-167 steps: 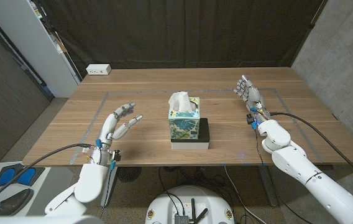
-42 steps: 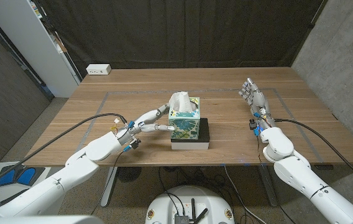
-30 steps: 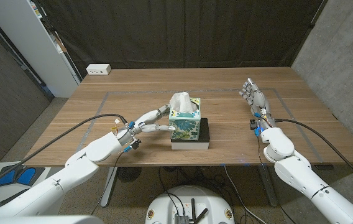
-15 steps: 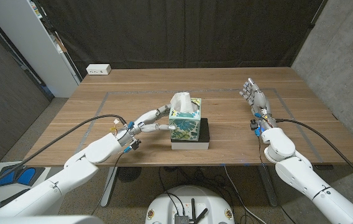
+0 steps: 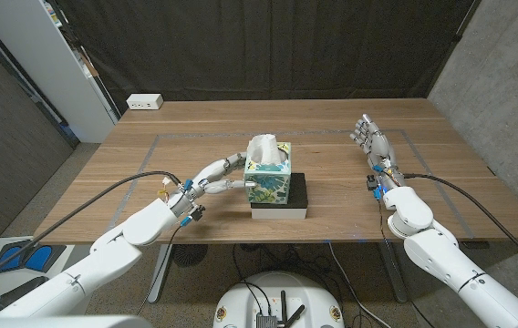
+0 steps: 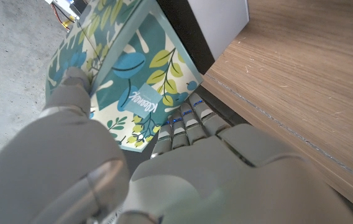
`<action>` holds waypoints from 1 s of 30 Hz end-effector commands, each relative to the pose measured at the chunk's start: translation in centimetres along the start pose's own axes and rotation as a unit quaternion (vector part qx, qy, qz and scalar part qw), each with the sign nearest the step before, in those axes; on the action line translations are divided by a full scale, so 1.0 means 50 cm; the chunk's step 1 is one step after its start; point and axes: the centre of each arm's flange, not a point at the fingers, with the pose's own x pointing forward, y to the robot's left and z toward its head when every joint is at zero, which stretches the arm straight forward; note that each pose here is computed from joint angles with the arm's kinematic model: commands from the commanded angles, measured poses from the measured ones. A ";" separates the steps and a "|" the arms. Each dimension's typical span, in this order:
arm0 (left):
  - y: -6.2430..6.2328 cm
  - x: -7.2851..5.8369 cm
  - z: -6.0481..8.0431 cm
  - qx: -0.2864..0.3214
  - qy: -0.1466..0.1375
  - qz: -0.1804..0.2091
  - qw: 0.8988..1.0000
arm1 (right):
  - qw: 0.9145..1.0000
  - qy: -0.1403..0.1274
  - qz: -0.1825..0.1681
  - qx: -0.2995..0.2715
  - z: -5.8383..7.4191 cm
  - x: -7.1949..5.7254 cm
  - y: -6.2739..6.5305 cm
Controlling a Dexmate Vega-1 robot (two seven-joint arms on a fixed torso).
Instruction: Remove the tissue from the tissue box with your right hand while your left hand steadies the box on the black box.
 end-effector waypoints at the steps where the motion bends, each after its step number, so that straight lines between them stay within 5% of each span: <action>1: -0.001 -0.015 0.007 -0.001 0.012 0.031 0.999 | 1.000 0.001 0.004 0.001 -0.003 0.003 0.003; 11: -0.018 -0.012 0.006 -0.078 -0.002 0.073 0.994 | 1.000 0.000 -0.001 -0.002 0.003 0.002 -0.003; 30: 0.010 0.001 0.079 0.022 -0.004 0.068 0.997 | 1.000 0.001 0.003 -0.001 0.012 0.002 -0.002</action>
